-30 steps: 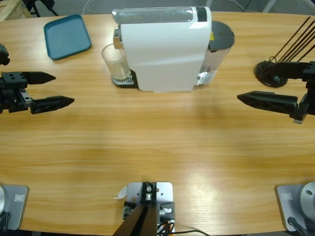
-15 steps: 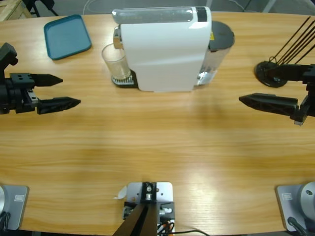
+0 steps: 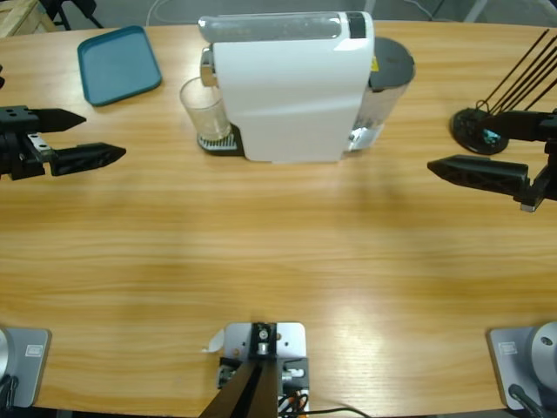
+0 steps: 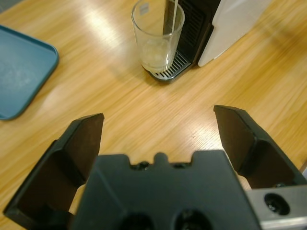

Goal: Pour coffee

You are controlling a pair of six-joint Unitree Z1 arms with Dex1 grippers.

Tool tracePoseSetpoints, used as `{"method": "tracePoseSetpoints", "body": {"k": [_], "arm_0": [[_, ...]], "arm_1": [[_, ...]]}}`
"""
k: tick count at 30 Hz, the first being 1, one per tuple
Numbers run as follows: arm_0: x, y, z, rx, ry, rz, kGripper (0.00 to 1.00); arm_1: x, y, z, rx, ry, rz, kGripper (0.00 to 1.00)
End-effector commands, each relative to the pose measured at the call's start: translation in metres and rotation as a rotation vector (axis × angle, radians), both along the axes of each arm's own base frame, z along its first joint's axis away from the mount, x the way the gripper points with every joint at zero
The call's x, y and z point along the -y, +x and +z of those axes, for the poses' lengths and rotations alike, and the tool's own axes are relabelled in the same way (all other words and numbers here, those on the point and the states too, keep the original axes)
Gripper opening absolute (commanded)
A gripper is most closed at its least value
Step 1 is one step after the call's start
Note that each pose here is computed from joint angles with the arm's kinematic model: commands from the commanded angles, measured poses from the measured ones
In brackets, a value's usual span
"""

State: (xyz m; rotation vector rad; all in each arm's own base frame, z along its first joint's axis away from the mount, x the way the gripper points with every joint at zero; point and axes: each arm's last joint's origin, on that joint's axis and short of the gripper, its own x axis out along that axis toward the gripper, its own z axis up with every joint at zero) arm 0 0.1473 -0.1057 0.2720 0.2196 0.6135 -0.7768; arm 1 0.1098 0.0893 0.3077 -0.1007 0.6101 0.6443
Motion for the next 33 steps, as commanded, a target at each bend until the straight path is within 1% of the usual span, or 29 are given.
{"method": "tracePoseSetpoints", "body": {"k": [1, 2, 4, 7, 10, 12, 14, 16, 20, 22, 23, 24, 26, 28, 33], "arm_0": [[-0.008, -0.003, 0.012, 0.042, 0.143, -0.061, 1.0], [-0.012, -0.003, 0.014, 0.039, 0.183, -0.017, 1.0], [-0.014, -0.003, 0.021, 0.015, 0.203, 0.009, 1.0], [-0.015, -0.004, 0.029, 0.042, 0.178, 0.012, 1.0], [-0.018, -0.013, 0.034, 0.087, 0.139, 0.002, 1.0], [-0.017, -0.017, 0.031, 0.076, 0.1, -0.057, 1.0], [-0.016, -0.022, 0.022, 0.064, 0.076, -0.129, 1.0], [-0.016, -0.025, 0.017, 0.081, 0.058, -0.144, 1.0], [-0.015, -0.024, 0.022, 0.088, 0.049, -0.148, 1.0], [-0.019, -0.034, 0.037, 0.094, 0.02, -0.178, 1.0], [-0.02, -0.037, 0.04, 0.09, 0.012, -0.187, 1.0], [-0.019, -0.035, 0.038, 0.076, 0.026, -0.179, 1.0], [-0.014, -0.027, 0.029, 0.05, 0.092, -0.145, 1.0], [-0.013, -0.022, 0.027, 0.047, 0.128, -0.116, 1.0], [-0.012, -0.021, 0.027, 0.036, 0.118, -0.122, 1.0]], "arm_1": [[0.003, -0.005, -0.012, -0.022, -0.027, -0.016, 1.0], [0.004, -0.005, -0.012, -0.02, -0.025, -0.017, 1.0], [0.005, -0.006, -0.011, -0.019, -0.015, -0.022, 1.0], [0.005, -0.007, -0.011, -0.023, -0.002, -0.032, 1.0], [0.006, -0.008, -0.01, -0.016, 0.0, -0.035, 1.0], [0.006, -0.008, -0.01, -0.015, 0.0, -0.036, 1.0], [0.006, -0.007, -0.011, -0.015, -0.003, -0.041, 1.0], [0.006, -0.008, -0.01, -0.013, -0.002, -0.041, 1.0], [0.007, -0.008, -0.011, -0.009, -0.002, -0.045, 1.0], [0.007, -0.008, -0.011, -0.009, -0.002, -0.045, 1.0], [0.007, -0.008, -0.011, -0.008, -0.001, -0.045, 1.0], [0.008, -0.009, -0.01, -0.006, 0.001, -0.045, 1.0], [0.008, -0.01, -0.01, -0.002, 0.003, -0.045, 1.0], [0.008, -0.01, -0.01, -0.002, 0.004, -0.045, 1.0], [0.009, -0.01, -0.009, 0.002, 0.002, -0.053, 1.0]]}}
